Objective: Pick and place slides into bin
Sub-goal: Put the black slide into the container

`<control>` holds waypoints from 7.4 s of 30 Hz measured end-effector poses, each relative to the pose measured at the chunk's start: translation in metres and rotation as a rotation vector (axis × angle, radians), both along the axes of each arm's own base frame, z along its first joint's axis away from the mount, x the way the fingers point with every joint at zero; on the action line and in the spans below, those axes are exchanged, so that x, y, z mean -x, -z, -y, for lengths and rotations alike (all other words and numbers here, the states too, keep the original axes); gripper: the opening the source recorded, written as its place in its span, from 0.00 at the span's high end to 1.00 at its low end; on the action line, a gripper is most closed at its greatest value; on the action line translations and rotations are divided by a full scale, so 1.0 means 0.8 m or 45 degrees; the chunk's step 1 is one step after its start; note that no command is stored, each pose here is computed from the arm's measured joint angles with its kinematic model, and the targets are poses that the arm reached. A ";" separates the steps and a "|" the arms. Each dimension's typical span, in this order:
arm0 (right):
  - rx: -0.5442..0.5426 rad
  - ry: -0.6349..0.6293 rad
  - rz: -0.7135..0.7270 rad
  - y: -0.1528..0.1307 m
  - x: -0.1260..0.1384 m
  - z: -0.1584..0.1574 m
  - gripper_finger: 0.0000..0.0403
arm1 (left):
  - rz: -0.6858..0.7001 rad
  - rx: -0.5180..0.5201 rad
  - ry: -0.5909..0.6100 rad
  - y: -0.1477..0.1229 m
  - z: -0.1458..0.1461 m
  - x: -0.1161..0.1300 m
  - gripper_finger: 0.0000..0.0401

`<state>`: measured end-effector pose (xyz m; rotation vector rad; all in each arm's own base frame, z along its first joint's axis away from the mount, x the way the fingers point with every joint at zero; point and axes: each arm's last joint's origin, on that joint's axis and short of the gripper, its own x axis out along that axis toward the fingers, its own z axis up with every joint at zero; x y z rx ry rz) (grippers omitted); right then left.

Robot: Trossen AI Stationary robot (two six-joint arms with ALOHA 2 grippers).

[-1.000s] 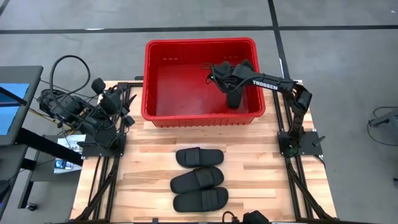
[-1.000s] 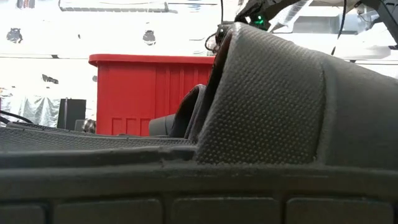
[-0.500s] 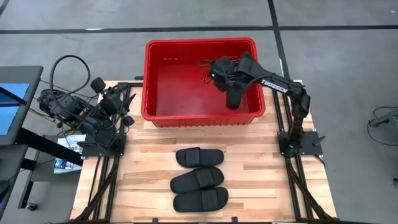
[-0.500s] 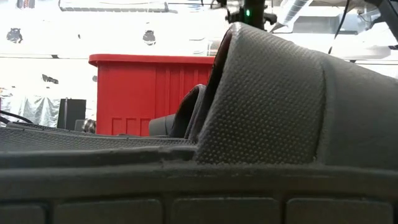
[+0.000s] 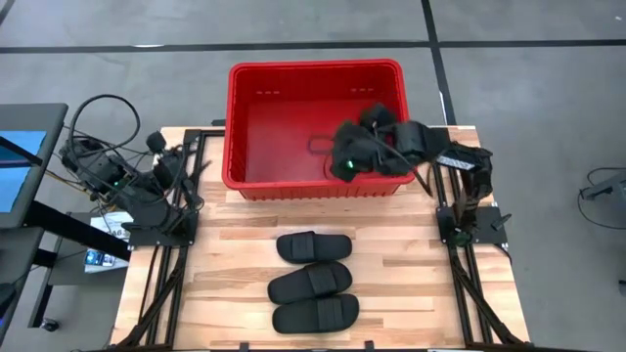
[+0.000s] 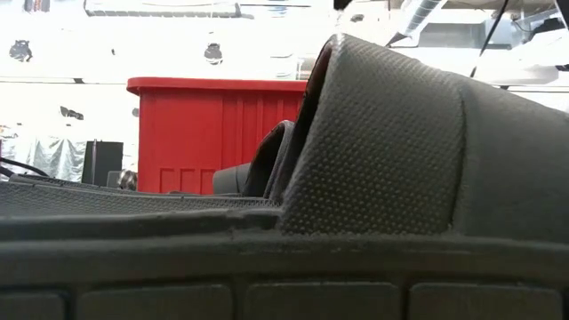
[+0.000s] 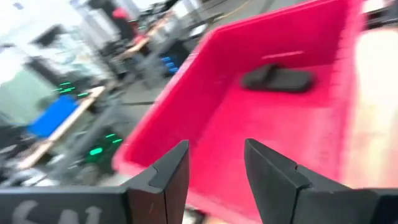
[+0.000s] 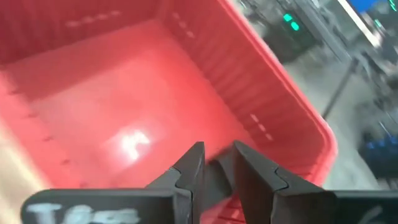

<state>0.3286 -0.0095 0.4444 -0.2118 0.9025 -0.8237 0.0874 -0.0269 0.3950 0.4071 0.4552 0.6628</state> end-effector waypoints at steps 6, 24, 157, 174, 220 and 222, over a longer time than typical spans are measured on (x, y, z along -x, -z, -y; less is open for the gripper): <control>0.016 -0.173 0.013 -0.003 0.006 -0.060 0.82 | 0.040 0.113 0.310 0.031 0.019 -0.011 0.64; -0.029 -0.634 -0.045 -0.001 0.038 -0.178 0.82 | 0.151 0.419 0.664 0.145 0.047 -0.035 0.64; -0.683 0.425 0.187 0.368 0.031 -0.196 0.61 | 0.198 0.438 0.706 0.184 0.053 -0.042 0.64; -0.660 0.389 0.193 0.362 0.027 -0.187 0.62 | 0.198 0.439 0.706 0.184 0.053 -0.042 0.64; -0.813 0.375 0.286 0.407 0.035 -0.171 0.64 | 0.198 0.440 0.706 0.184 0.053 -0.042 0.64; -0.812 0.378 0.279 0.409 0.037 -0.171 0.68 | 0.199 0.443 0.705 0.184 0.053 -0.042 0.64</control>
